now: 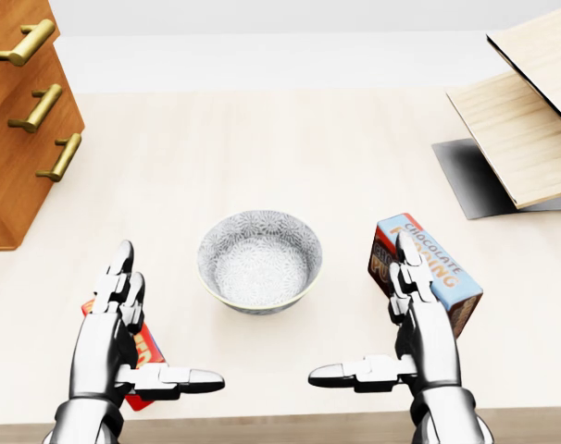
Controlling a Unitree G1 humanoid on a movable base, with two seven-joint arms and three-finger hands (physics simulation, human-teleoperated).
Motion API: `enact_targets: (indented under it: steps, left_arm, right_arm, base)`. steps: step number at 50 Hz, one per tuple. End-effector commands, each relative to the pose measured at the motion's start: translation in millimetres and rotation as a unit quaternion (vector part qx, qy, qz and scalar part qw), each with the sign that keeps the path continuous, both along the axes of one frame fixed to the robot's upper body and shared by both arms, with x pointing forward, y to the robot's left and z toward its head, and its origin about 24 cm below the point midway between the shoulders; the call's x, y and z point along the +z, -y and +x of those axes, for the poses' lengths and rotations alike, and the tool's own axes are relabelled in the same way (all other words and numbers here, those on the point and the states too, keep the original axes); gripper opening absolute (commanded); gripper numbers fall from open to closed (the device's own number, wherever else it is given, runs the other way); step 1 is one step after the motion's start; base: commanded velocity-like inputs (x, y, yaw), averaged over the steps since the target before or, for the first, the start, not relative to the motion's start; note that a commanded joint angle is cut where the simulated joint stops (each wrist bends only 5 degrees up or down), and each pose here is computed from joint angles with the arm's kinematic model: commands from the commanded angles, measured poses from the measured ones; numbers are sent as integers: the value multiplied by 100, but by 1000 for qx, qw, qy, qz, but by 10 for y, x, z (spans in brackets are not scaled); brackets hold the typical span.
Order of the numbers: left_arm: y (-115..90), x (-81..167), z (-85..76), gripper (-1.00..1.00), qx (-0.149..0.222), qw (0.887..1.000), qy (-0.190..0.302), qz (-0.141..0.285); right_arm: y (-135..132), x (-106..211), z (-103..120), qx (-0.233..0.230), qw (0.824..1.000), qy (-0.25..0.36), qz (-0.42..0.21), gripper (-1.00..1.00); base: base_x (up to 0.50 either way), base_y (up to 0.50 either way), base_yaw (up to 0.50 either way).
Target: Close the top drawer of the cabinet and put the bowl on top of it.
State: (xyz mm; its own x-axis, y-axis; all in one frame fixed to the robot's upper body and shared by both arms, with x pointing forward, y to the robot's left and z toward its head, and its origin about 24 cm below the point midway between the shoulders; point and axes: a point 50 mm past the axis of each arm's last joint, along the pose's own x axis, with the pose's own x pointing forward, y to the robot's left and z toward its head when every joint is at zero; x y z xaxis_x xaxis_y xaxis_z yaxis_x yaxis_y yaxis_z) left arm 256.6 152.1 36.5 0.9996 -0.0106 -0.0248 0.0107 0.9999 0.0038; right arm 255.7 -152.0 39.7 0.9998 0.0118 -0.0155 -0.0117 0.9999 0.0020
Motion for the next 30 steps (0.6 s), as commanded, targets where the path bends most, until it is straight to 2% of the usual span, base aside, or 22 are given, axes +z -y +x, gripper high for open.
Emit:
enact_targets:
  steps: [1, 12, 15, 23, 30]
  left_arm:
    - [-39, -94, 31, 100, -10, 1000, -26, 6]
    - [-46, 83, -128, 100, -6, 1000, -4, 17]
    - [-32, 188, -228, 100, -2, 999, 21, 32]
    - [-19, 330, -389, 100, -5, 998, 45, 37]
    - [-45, 441, -469, 100, -4, 997, 67, 34]
  right_arm:
    - [50, -20, 40, 9, 1000, -13, 3, 100]
    - [37, 131, -139, 8, 1000, 14, 0, 100]
    - [37, 200, -218, 6, 1000, 26, -1, 100]
    - [13, 343, -421, 12, 999, 50, -5, 100]
    - [12, 385, -467, 14, 998, 58, -3, 100]
  base:
    - [0, 0, 0]
    - [0, 0, 0]
    - [0, 0, 0]
    - [0, 0, 0]
    - [0, 0, 0]
